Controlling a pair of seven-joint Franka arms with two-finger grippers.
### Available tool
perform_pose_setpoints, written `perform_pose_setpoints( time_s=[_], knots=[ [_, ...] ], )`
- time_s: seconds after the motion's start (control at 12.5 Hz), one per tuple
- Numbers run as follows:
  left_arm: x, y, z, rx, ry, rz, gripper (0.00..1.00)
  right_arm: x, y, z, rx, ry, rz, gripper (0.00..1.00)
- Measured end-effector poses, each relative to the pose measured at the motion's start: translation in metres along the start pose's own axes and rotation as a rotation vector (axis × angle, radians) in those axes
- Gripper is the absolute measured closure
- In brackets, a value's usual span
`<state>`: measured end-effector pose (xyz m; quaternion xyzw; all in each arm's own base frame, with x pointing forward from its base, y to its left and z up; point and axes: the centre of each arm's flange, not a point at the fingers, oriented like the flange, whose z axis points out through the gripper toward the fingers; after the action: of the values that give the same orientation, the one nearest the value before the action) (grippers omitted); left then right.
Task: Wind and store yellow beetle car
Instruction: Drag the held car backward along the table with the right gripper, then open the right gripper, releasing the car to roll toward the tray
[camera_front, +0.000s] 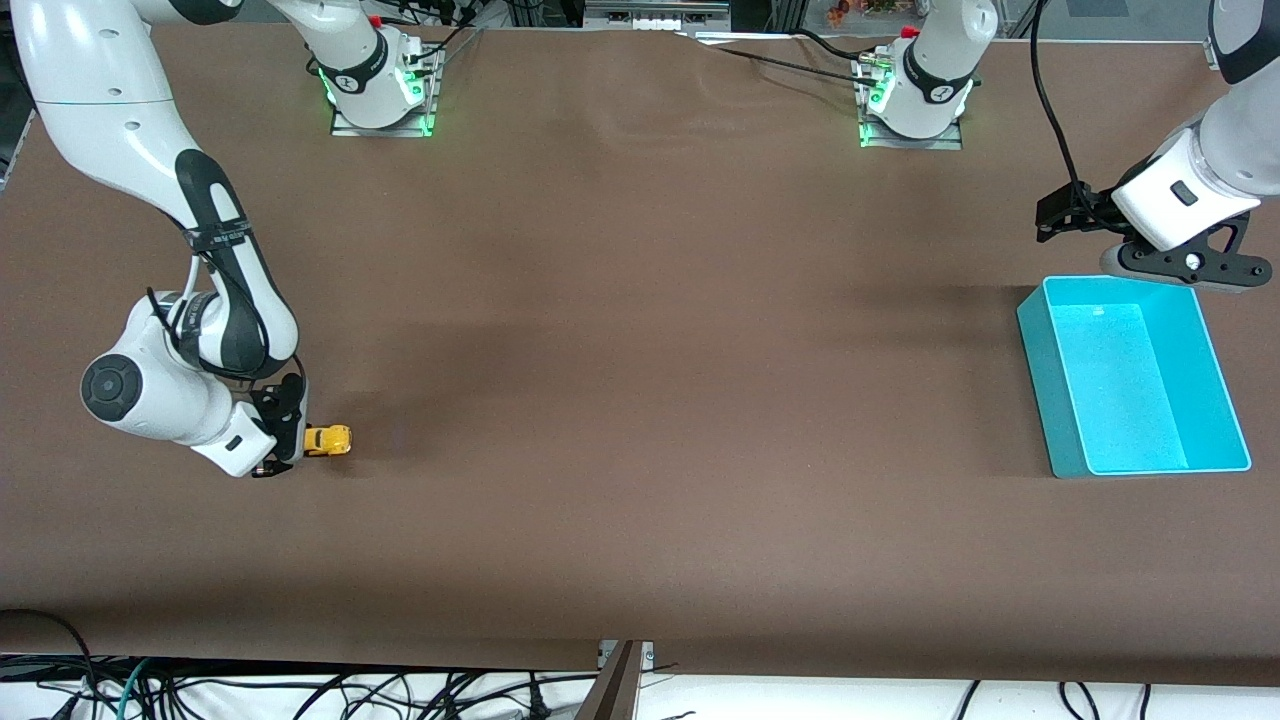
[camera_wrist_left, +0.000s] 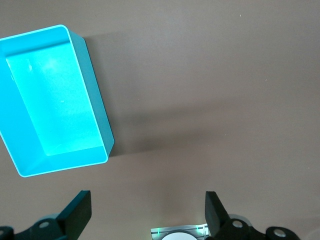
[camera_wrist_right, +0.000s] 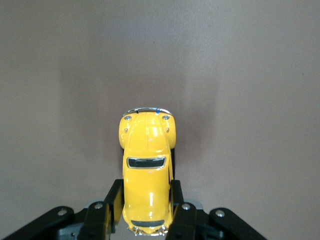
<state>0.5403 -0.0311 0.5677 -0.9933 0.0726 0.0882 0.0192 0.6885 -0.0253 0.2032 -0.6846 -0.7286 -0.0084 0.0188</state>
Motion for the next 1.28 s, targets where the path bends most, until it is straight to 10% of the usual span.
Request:
perform_pose_setpoints(
  time_s=[0.32, 0.8, 1.28],
  knots=[
    [-0.002, 0.0, -0.003, 0.001, 0.007, 0.0, 0.0, -0.003, 0.0, 0.0, -0.001, 0.0, 0.002, 0.58],
    [-0.007, -0.003, -0.009, 0.002, 0.019, -0.008, 0.0, 0.002, 0.005, -0.028, -0.049, -0.001, -0.027, 0.0],
    [-0.007, -0.007, -0.003, -0.001, 0.005, -0.014, 0.0, 0.025, 0.012, -0.103, -0.085, 0.019, 0.092, 0.0]
  ],
)
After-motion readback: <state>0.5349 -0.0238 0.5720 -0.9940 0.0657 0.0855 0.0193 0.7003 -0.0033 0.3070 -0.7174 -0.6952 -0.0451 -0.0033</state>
